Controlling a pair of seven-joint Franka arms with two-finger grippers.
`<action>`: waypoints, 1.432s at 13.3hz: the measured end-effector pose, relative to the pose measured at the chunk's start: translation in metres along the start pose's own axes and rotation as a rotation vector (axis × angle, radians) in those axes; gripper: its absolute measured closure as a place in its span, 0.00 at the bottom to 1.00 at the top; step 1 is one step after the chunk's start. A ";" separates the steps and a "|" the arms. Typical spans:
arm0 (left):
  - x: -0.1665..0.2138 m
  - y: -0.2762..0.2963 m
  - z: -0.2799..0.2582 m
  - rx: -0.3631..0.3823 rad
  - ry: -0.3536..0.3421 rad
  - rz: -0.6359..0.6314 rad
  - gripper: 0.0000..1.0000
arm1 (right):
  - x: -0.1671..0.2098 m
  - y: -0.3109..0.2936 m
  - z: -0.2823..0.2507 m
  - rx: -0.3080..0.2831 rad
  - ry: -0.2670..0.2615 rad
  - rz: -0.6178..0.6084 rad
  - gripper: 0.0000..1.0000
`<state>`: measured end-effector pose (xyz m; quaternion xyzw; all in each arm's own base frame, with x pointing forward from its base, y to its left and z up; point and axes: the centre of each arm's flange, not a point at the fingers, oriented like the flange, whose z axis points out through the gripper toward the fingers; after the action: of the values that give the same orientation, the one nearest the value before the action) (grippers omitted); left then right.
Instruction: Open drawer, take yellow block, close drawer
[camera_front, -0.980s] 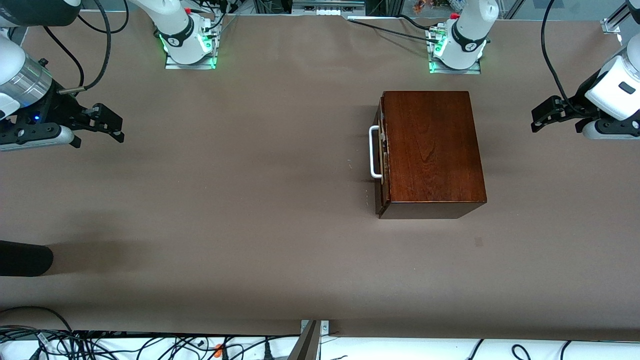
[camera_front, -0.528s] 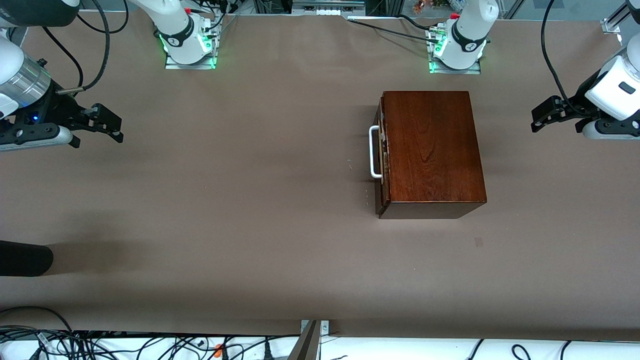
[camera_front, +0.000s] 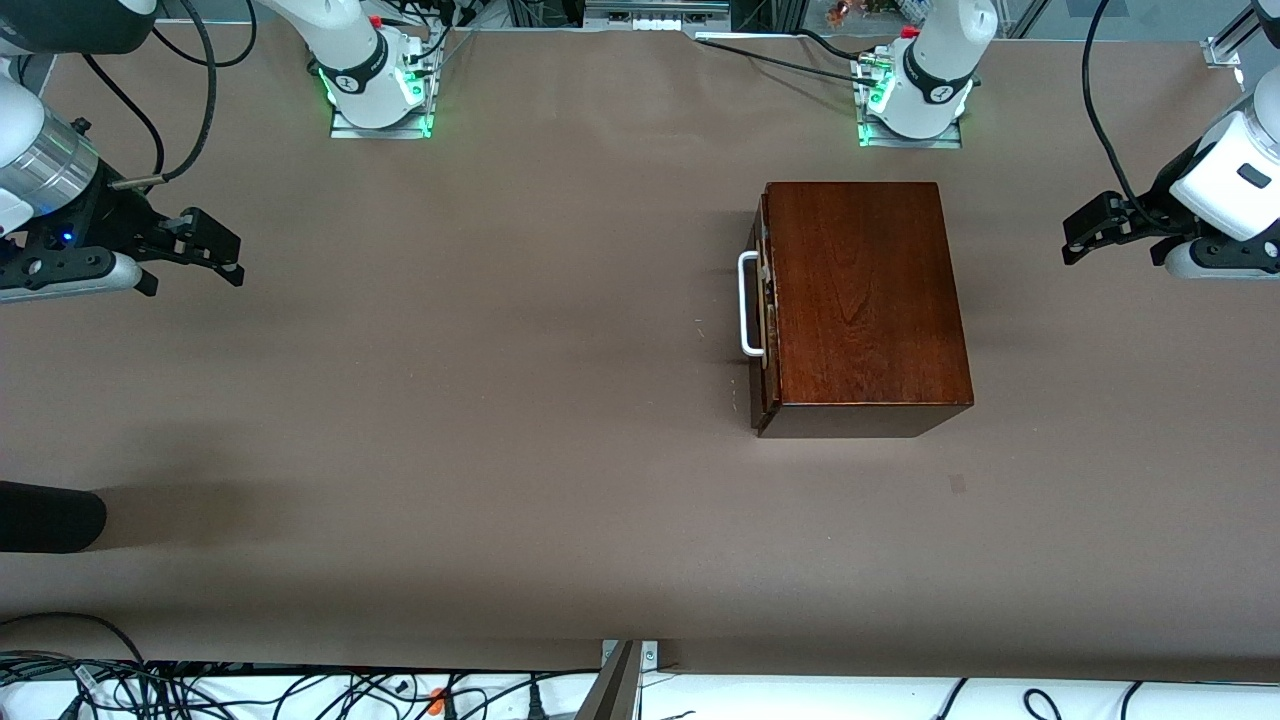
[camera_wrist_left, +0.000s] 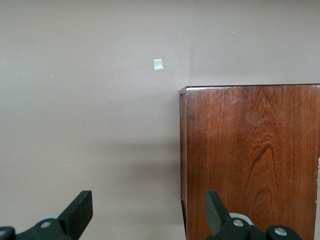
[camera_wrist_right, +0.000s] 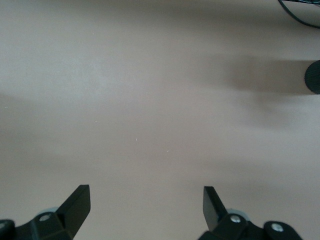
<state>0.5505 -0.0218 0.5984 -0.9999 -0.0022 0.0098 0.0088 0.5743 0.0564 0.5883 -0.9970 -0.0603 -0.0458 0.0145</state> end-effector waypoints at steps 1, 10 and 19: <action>0.000 0.000 0.000 0.000 -0.001 0.000 0.00 | 0.000 0.000 0.000 0.000 0.000 0.000 0.00; -0.019 0.066 0.030 0.017 -0.208 0.119 0.00 | 0.002 -0.004 0.004 0.016 -0.004 0.000 0.00; -0.005 0.297 0.103 -0.003 -0.245 0.191 0.00 | 0.003 -0.002 0.008 0.022 -0.009 0.006 0.00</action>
<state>0.5446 -0.3167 0.4900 -0.9869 0.0920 0.1327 0.0059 0.5778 0.0594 0.5809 -0.9972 -0.0578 -0.0403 0.0254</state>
